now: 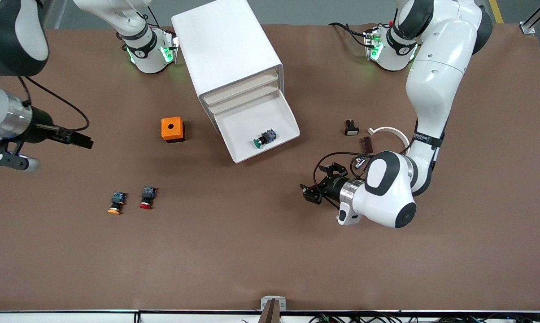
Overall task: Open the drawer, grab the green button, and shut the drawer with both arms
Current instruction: 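Draw back the left gripper while the right gripper reaches toward the drawer, then lower the right gripper into the open drawer over the green button, then grasp the green button with the right gripper and lift it out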
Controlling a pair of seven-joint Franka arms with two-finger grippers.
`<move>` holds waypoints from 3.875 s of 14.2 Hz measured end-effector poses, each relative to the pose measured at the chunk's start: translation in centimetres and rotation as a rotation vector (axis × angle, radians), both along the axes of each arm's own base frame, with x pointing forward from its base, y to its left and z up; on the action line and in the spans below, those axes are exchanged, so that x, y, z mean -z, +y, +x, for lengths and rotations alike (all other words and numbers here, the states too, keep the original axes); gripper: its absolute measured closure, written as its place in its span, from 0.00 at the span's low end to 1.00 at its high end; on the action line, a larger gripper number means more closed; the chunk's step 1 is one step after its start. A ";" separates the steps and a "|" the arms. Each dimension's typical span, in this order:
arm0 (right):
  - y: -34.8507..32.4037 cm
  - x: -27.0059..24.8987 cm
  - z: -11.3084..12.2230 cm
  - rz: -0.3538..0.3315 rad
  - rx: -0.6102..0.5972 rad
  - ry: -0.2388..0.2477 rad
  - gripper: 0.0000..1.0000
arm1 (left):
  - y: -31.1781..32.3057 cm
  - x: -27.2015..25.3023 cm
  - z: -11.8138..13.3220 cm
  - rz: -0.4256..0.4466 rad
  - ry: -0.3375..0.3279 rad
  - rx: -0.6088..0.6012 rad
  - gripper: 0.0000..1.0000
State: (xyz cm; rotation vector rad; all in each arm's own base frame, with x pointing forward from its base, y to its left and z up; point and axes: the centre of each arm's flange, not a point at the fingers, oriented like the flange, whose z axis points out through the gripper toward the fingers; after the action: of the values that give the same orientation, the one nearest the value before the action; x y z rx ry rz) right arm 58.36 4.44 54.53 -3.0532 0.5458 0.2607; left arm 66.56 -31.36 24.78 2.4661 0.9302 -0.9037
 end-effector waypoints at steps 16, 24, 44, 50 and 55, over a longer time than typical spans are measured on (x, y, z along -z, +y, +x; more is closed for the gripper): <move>19.6 2.2 -3.0 -0.010 0.373 -0.043 0.00 | -1.1 -9.3 2.0 0.414 -0.507 0.042 0.00; 30.3 8.8 -5.0 -0.049 0.459 -0.059 0.00 | -2.9 -6.2 0.1 0.497 -0.482 0.067 0.00; 45.1 22.6 -12.5 -0.145 0.618 -0.131 0.00 | -2.9 -6.0 0.0 0.499 -0.478 0.068 0.00; 46.6 25.2 -13.9 -0.161 0.637 -0.128 0.00 | -2.9 -6.0 0.0 0.499 -0.478 0.069 0.00; 47.0 27.0 -14.4 -0.182 0.637 -0.122 0.00 | -2.9 -6.0 0.0 0.499 -0.478 0.069 0.00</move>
State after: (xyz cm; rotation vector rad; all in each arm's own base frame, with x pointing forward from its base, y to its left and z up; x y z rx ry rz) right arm 43.91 51.44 27.48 -2.8231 1.5402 0.0005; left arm 66.60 -34.25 30.79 2.9427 0.9819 -0.0669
